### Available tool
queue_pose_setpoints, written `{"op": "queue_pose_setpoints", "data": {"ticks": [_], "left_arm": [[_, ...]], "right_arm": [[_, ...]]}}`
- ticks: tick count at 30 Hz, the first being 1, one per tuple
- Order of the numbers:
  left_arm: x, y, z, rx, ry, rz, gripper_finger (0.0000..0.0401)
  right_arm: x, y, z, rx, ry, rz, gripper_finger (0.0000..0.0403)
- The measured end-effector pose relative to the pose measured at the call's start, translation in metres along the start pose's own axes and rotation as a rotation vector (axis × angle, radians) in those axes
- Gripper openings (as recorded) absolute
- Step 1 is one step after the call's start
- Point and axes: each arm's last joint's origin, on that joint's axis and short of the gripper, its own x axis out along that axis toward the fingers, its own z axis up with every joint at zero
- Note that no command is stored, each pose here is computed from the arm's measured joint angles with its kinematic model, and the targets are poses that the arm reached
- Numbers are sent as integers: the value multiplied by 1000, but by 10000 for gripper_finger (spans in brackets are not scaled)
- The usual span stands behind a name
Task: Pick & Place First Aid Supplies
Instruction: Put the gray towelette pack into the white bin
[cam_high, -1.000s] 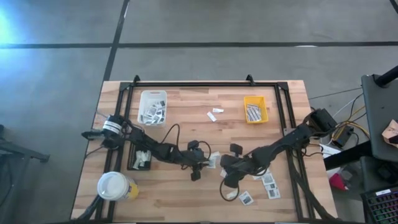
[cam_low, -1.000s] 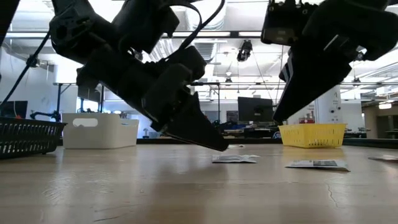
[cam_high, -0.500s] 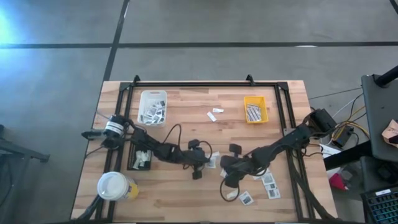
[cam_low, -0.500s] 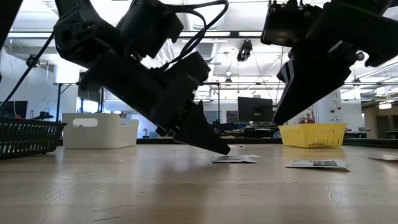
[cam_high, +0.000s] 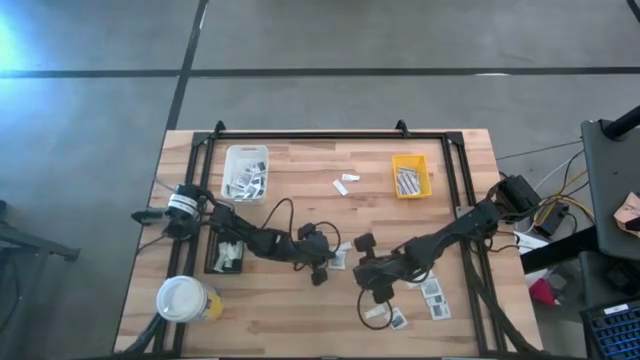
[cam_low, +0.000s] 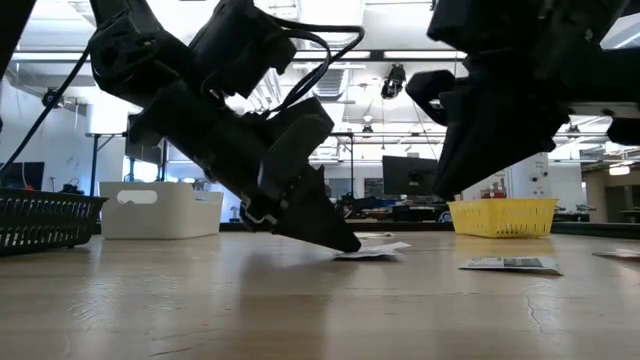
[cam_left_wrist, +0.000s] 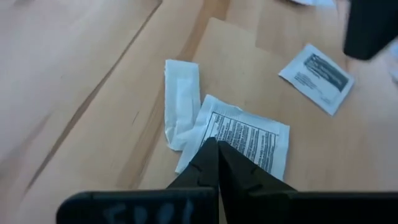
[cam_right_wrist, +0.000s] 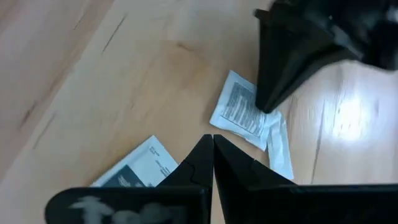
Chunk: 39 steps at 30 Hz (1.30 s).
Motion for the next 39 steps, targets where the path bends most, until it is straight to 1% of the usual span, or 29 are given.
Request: {"op": "queue_pose_setpoints", "data": {"ticks": [3, 8, 14, 19, 21, 25, 31, 33, 39], "left_arm": [[0, 1, 0, -118, 4, 4, 1], [0, 1, -1, -273, 9, 9, 1], [0, 3, -2, -378, 18, 30, 1], [0, 3, -2, -414, 16, 35, 0], [0, 4, -3, -420, 18, 36, 0], [0, 4, -3, -423, 22, 39, 0], [0, 4, -3, -424, 24, 40, 0], [0, 4, -4, -424, 25, 40, 0], [1, 4, -4, -429, 26, 39, 0]], "right_arm": [[-1, 3, 0, -95, -3, 19, 11], [-1, 4, 0, -126, -5, 27, 37], [-1, 4, 0, -215, -9, 20, 83], [3, 5, -1, -315, -8, -6, 103], [8, 6, 1, -330, -24, -23, 104], [19, 9, -2, -364, 23, -64, 105], [33, 14, -1, -387, 72, -120, 105], [35, 15, 3, -382, 61, -126, 105], [35, 14, 5, -366, 65, -127, 105]]}}
